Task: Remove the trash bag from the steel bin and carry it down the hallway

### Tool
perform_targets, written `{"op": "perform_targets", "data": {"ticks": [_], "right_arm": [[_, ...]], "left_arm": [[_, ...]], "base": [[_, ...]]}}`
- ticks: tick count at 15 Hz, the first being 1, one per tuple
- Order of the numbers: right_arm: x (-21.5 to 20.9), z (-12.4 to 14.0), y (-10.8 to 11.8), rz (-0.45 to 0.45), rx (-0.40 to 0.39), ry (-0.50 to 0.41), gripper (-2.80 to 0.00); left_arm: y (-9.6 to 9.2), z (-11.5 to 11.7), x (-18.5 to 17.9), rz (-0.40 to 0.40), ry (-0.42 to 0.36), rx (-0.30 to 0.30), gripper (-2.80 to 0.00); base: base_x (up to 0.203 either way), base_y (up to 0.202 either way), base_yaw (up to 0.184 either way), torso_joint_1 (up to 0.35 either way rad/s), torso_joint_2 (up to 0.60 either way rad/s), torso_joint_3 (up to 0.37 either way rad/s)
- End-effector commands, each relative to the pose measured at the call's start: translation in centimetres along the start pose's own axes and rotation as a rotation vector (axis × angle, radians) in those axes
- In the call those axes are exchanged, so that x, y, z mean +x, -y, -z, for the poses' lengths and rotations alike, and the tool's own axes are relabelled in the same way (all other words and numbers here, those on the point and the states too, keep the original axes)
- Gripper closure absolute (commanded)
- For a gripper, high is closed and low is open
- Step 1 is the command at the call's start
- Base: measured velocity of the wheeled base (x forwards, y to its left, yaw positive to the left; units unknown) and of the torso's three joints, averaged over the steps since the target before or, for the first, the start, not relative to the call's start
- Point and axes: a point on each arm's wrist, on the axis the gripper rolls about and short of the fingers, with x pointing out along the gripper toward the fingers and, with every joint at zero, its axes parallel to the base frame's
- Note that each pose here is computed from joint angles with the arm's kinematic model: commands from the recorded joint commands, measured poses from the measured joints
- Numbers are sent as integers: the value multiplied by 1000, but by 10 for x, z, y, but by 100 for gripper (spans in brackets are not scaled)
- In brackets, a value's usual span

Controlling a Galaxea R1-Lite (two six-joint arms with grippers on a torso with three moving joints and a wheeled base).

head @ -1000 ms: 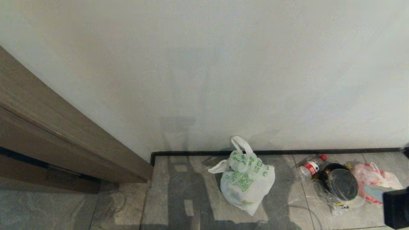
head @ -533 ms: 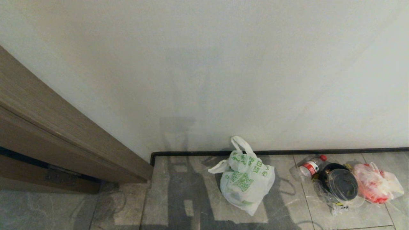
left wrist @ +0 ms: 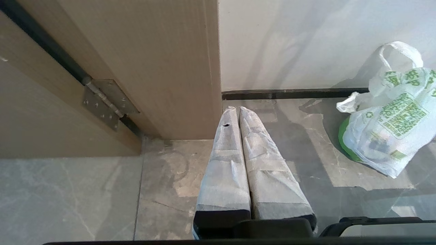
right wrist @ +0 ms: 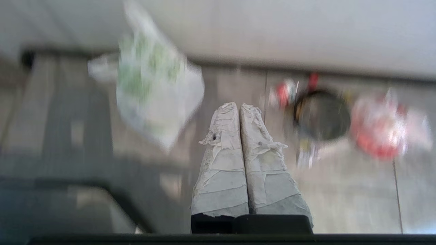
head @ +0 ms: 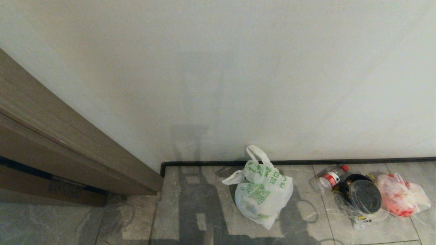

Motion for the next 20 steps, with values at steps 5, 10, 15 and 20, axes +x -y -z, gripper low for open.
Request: {"op": "perform_targets", "data": {"ticks": [5,10,15,20], "right_arm": [[-6,6,-1,31,35,117,0],[-6,6,-1,35,49,117,0],[-6,6,-1,35,50,117,0],[-6,6,-1,35,50,117,0]], "left_arm": [[0,0,0,0,-1,-1,0],[0,0,0,0,-1,1,0],[0,0,0,-2,-1,-2,0],[0,0,0,-1,-1,-2,0]], "base": [[0,0,0,0,0,0],[0,0,0,0,0,0],[0,0,0,0,0,0],[0,0,0,4,2,145]]}}
